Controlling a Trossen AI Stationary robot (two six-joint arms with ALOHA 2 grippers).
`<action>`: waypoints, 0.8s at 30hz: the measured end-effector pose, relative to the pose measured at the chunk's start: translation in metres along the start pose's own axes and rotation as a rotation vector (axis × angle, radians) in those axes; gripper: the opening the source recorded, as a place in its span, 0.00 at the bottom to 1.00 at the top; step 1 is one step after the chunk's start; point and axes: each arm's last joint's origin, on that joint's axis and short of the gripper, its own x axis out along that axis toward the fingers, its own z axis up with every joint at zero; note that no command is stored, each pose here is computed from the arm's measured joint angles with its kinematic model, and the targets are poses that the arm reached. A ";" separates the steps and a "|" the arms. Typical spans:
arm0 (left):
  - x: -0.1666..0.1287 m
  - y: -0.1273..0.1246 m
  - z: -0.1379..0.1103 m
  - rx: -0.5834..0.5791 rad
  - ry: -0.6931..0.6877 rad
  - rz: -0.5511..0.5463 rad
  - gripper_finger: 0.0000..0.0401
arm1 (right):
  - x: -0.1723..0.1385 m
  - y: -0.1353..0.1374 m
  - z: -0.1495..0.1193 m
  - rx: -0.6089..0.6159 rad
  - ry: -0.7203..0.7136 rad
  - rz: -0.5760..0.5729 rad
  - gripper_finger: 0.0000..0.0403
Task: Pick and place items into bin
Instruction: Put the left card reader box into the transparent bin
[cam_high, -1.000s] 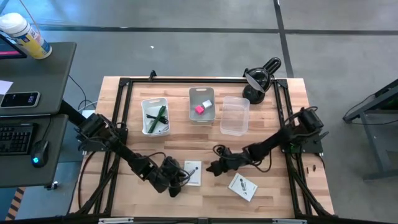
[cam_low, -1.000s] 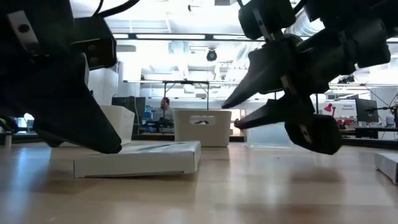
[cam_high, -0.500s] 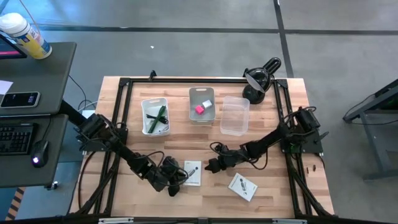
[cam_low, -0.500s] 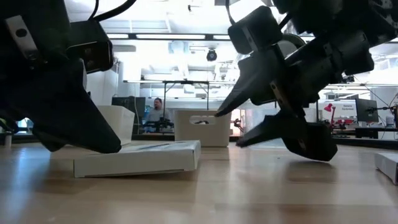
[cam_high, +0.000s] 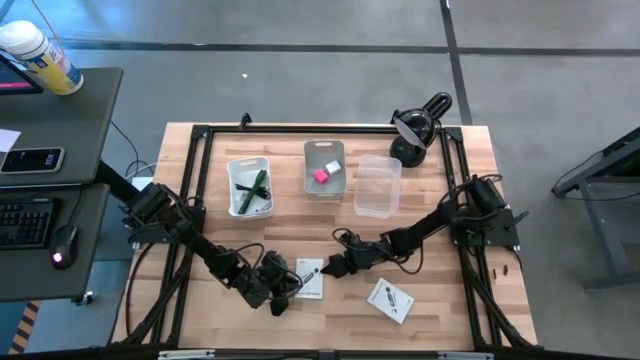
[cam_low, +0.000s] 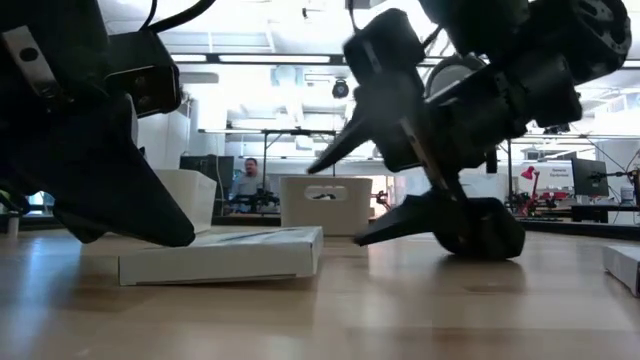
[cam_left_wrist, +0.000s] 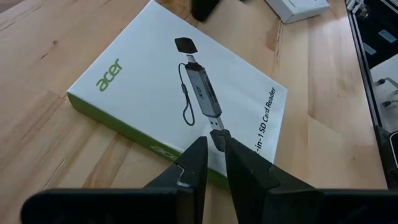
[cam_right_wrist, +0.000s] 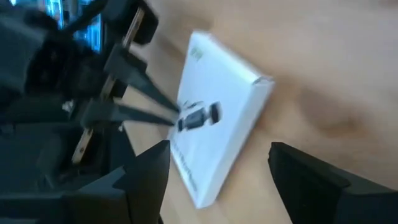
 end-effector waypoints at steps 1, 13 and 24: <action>0.000 0.000 0.000 0.000 0.000 0.000 0.13 | 0.003 0.002 -0.001 -0.011 0.011 0.003 0.64; 0.000 0.000 0.000 -0.004 -0.005 -0.003 0.13 | 0.011 -0.002 0.001 -0.014 0.041 -0.071 0.64; 0.000 0.000 0.000 -0.006 -0.011 -0.006 0.13 | 0.015 -0.011 0.000 0.022 0.026 -0.103 0.64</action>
